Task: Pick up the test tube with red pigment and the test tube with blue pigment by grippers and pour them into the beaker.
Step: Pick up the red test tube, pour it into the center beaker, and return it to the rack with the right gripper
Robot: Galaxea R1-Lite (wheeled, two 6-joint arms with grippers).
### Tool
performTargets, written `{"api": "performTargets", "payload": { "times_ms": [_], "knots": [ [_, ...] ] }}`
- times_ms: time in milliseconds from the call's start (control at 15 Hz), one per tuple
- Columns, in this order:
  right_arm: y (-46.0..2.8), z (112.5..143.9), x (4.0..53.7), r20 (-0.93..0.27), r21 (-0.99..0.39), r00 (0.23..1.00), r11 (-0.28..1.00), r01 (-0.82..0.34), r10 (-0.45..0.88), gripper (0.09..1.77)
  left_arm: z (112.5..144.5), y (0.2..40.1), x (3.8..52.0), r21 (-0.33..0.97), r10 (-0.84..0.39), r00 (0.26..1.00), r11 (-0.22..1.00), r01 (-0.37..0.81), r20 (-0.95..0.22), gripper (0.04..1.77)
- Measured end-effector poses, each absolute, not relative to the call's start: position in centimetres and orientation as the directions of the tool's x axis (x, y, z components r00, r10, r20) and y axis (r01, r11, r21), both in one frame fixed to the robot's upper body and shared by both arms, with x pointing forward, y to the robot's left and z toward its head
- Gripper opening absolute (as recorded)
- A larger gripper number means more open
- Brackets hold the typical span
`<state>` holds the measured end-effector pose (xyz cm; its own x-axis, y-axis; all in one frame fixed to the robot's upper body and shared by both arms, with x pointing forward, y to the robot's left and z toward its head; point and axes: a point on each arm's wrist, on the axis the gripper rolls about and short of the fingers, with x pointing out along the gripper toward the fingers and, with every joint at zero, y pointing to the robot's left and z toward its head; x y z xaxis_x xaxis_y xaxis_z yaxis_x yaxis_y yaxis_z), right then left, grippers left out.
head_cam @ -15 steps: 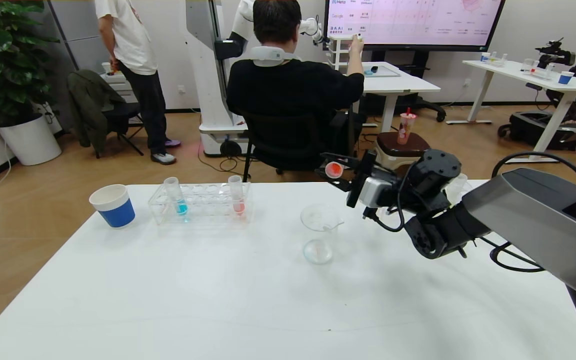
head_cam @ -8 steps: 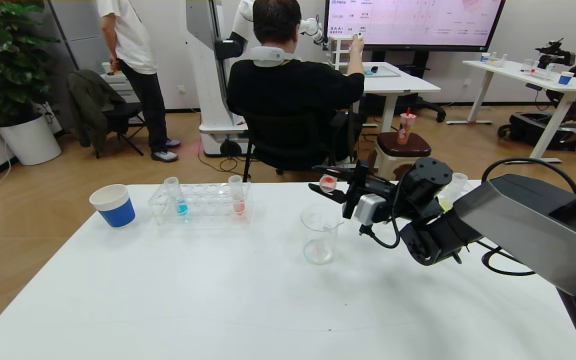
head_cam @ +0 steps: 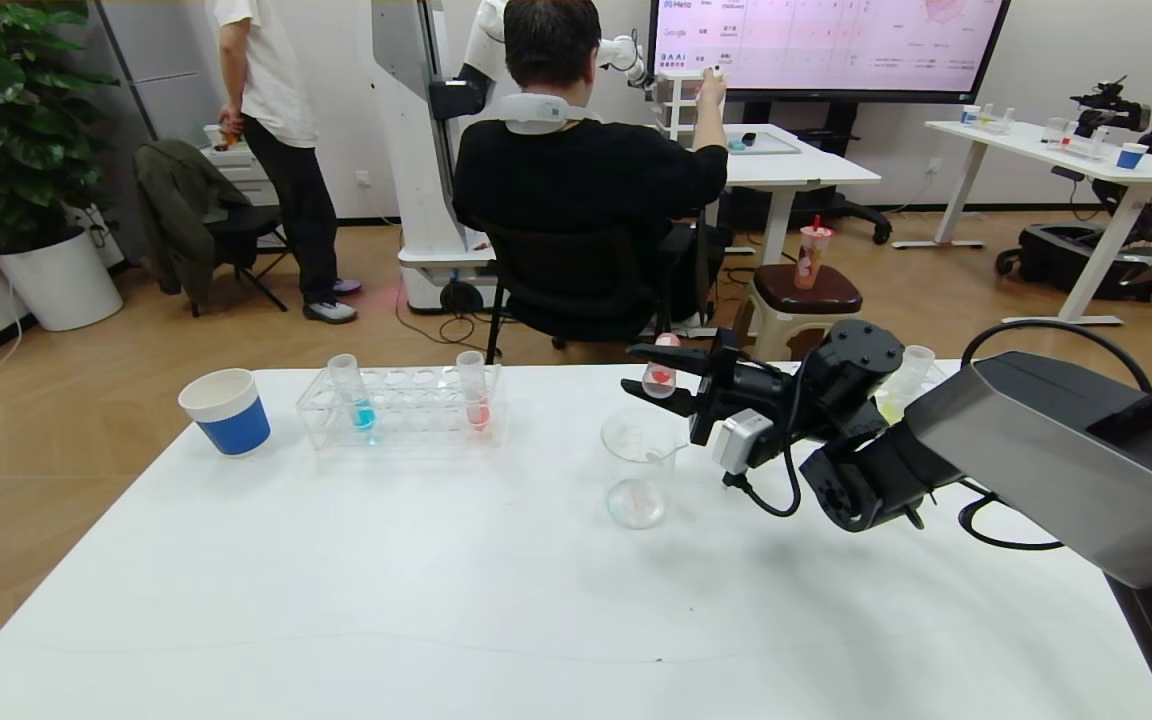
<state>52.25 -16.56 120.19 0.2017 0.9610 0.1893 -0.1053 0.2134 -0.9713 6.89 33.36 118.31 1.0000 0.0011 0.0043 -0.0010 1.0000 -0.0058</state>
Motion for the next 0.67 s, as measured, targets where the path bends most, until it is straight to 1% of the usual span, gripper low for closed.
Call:
{"api": "performTargets", "payload": {
  "times_ms": [333, 667],
  "knots": [
    [-16.6, 120.0, 53.1, 0.202, -0.973, 0.21, 0.22, -0.064, 0.957, 0.52, 118.3, 33.4, 6.9, -0.006, 0.001, 1.0, 1.0, -0.001, 0.004, 1.75],
    [-16.4, 120.4, 53.9, 0.222, -0.974, 0.199, 0.228, -0.008, 0.955, 0.52, 118.3, 33.4, 6.9, -0.006, 0.001, 1.0, 1.0, -0.001, 0.004, 1.75]
  ]
}}
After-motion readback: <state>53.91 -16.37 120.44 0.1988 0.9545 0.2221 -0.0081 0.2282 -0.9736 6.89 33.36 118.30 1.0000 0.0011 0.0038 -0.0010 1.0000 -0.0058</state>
